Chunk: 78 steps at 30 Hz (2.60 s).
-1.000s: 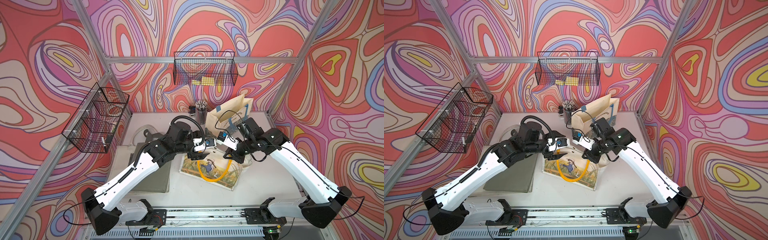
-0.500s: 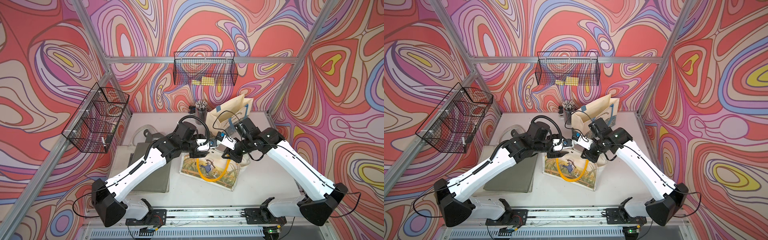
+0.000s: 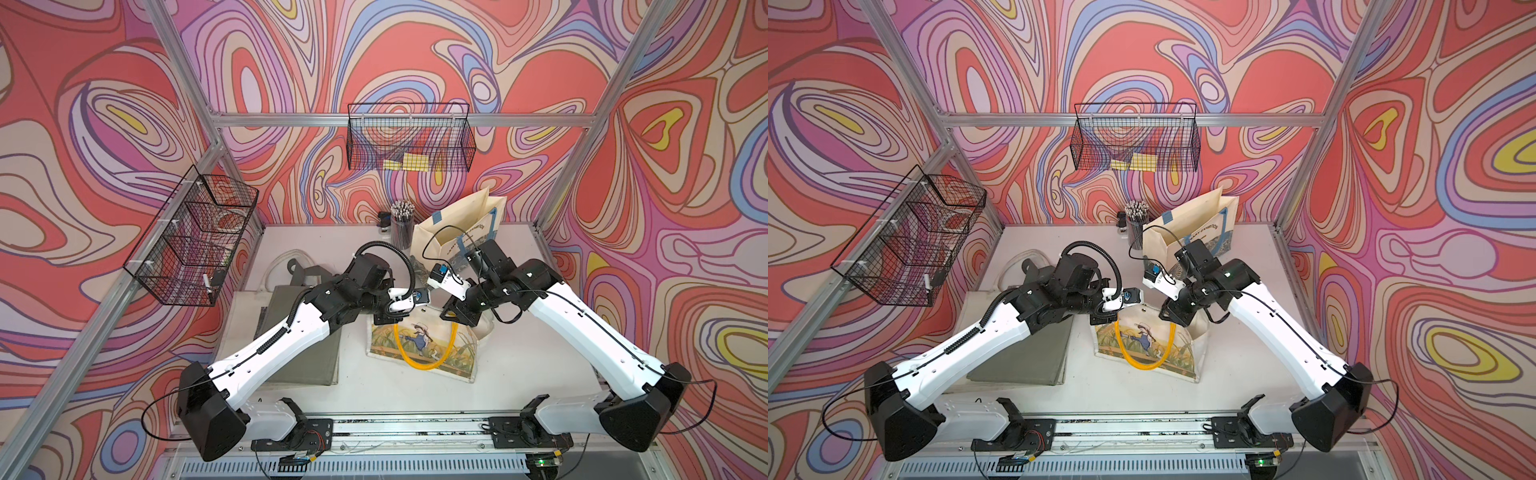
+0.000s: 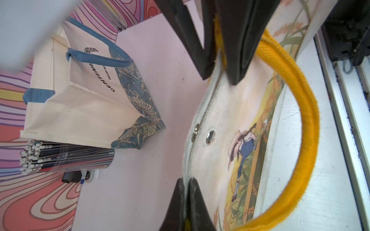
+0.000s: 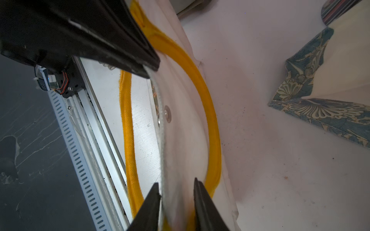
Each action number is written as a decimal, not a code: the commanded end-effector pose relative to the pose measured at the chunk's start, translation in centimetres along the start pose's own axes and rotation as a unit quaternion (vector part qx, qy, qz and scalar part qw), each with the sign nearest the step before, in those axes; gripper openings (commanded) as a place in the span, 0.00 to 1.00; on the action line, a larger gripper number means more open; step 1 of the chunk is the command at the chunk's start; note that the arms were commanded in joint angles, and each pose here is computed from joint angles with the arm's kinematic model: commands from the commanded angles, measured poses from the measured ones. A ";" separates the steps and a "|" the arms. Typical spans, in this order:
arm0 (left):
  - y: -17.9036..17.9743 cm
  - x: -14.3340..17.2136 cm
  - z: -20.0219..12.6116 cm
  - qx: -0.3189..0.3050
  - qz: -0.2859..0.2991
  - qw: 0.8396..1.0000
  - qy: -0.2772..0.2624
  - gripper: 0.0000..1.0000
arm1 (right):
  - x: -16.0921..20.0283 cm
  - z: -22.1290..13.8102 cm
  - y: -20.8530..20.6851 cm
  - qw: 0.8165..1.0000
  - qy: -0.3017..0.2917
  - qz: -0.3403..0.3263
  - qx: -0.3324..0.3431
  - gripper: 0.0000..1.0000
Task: Put away the canvas bag
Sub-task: Press the canvas bag.
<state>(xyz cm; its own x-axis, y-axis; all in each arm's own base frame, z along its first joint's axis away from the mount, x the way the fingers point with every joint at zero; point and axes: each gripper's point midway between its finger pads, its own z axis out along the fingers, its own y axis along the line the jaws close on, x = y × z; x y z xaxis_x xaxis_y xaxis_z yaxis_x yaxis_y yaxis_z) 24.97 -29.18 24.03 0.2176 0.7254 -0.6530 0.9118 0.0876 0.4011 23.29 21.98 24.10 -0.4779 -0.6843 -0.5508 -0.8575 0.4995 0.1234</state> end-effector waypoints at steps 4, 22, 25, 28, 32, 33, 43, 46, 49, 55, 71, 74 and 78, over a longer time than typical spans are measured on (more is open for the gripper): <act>1.1 1.7 -2.2 -0.057 -0.018 0.998 0.006 0.00 | -2.8 -3.3 -2.0 0.993 -0.074 0.038 0.081 0.64; 1.4 4.6 -5.6 -0.107 -0.047 0.993 0.030 0.00 | 6.5 -3.3 -7.5 0.920 -0.021 0.358 0.158 0.71; 0.7 4.5 -5.6 -0.092 -0.048 0.994 0.026 0.07 | 7.2 -1.8 -6.9 0.913 -0.022 0.383 0.135 0.69; 0.2 4.5 -5.4 -0.076 -0.048 0.996 0.025 0.16 | 6.5 -0.2 -6.5 0.913 -0.047 0.392 0.100 0.67; 0.1 4.1 -5.3 -0.057 -0.048 0.997 0.026 0.32 | 4.9 0.9 -6.2 0.915 -0.069 0.393 0.058 0.65; 0.1 3.8 -5.4 -0.053 -0.047 0.997 0.023 0.37 | 4.6 1.1 -6.1 0.916 -0.073 0.391 0.051 0.65; 0.6 0.0 -5.8 -0.020 -0.036 0.999 -0.013 0.65 | 4.4 2.1 -6.1 0.924 -0.071 0.375 0.040 0.65; 0.2 -1.7 -5.5 0.009 -0.028 0.999 -0.023 0.68 | 4.4 2.6 -5.8 0.925 -0.072 0.371 0.027 0.65; -0.1 -2.9 -4.4 0.036 -0.033 0.998 -0.028 0.71 | 4.0 2.7 -5.6 0.928 -0.088 0.361 0.018 0.65; -0.4 -3.5 -1.7 0.079 -0.035 0.996 -0.013 0.79 | 2.7 2.5 -4.9 0.942 -0.129 0.308 -0.008 0.66; -0.5 -3.3 2.1 0.114 -0.039 0.992 0.028 0.87 | 1.0 3.9 -3.8 0.961 -0.201 0.180 -0.058 0.67; -1.0 -3.4 2.6 0.129 -0.043 0.990 0.029 0.87 | 0.4 3.6 -3.8 0.958 -0.230 0.161 -0.054 0.69; -1.0 -3.6 3.2 0.138 -0.046 0.989 0.026 0.86 | 0.1 3.1 -3.6 0.953 -0.263 0.140 -0.047 0.74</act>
<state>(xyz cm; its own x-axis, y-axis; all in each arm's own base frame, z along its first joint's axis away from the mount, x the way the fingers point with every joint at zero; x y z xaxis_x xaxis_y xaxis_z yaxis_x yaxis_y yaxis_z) 25.13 -33.67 23.71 0.1228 0.7615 -0.6364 0.9830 -0.0050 0.1837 26.85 21.11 19.13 -0.6459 -0.1777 -0.7424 -0.6687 0.6010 0.4379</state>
